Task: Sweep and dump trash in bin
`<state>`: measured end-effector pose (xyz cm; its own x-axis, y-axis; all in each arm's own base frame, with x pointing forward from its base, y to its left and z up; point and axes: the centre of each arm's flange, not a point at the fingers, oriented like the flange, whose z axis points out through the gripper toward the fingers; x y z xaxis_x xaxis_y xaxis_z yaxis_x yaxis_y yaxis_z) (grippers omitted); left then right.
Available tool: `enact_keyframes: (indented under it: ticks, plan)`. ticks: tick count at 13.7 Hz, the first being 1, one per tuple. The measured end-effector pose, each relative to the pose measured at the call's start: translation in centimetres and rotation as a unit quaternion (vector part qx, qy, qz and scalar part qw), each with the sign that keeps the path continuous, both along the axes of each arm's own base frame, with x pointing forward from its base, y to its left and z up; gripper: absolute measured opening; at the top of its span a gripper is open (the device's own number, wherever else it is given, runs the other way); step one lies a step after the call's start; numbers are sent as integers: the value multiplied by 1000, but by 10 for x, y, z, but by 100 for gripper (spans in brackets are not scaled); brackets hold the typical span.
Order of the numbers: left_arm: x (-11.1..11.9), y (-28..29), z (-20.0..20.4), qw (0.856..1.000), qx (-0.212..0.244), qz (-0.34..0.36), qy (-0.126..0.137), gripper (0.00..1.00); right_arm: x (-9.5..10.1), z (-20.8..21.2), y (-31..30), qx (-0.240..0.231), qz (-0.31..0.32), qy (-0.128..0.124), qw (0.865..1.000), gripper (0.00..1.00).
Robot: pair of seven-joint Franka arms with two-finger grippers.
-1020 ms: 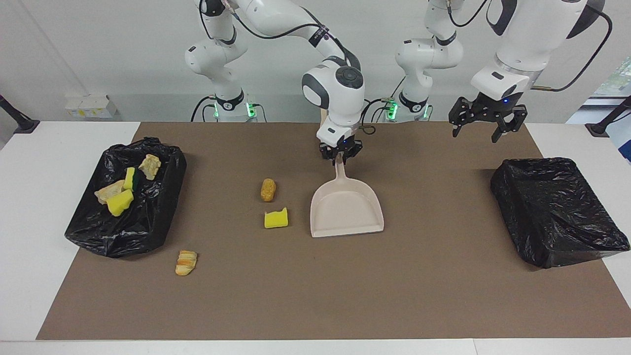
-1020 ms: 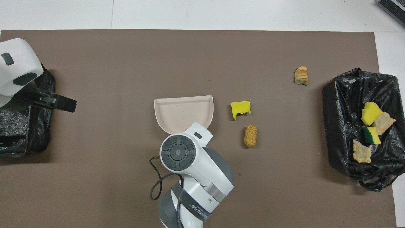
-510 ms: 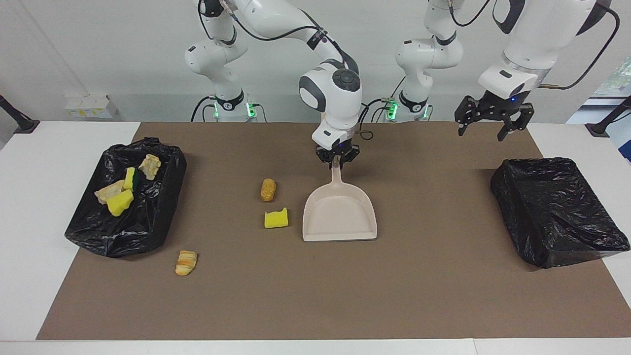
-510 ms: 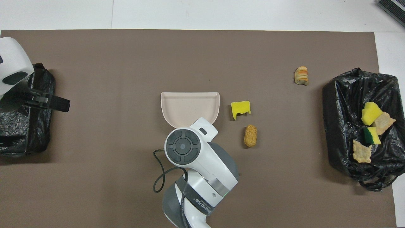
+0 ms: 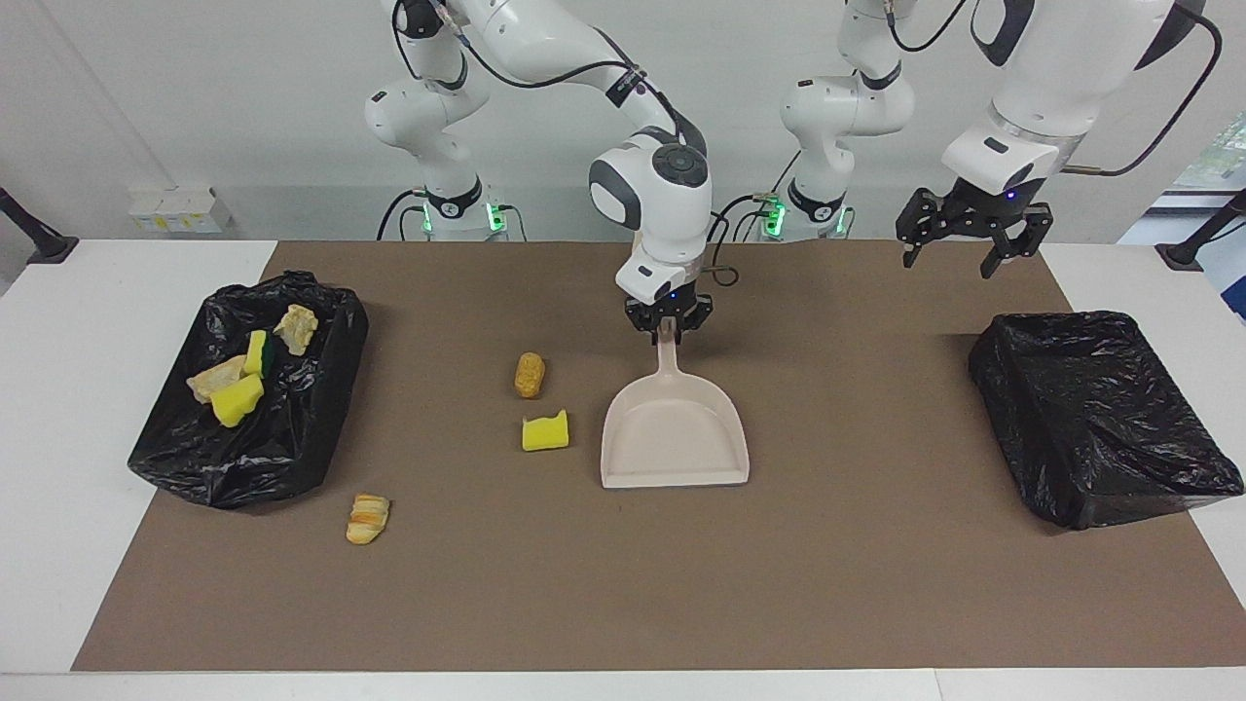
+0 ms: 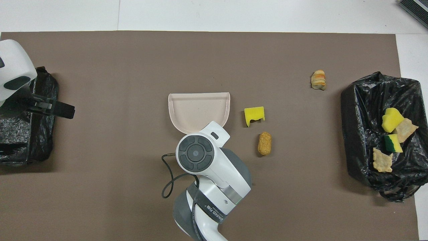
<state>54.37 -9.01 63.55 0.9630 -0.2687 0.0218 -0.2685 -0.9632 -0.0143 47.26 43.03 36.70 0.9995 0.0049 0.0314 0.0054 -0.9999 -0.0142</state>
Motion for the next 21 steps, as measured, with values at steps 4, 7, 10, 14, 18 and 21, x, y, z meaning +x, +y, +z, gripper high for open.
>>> enact_keyframes:
  ticks: [4,7,10,14,18,21]
  plan:
    - [0,-3,1,1000,0,-4,-1,100,-8,15,-7,-17,0,19,1000,94]
    - [-2,-3,0,1000,1,-4,5,100,-36,38,-17,-19,-3,54,998,100]
    - [-4,-2,1,1000,2,-3,13,100,-91,33,-22,-31,9,76,997,100]
    - [-5,7,6,999,1,46,10,100,-169,18,-25,-45,-4,90,995,100]
    - [-4,19,7,998,1,61,9,100,-223,1,-38,-9,-7,85,996,100]
    - [-4,18,7,998,1,61,9,100,-246,-6,-40,4,-25,77,997,100]
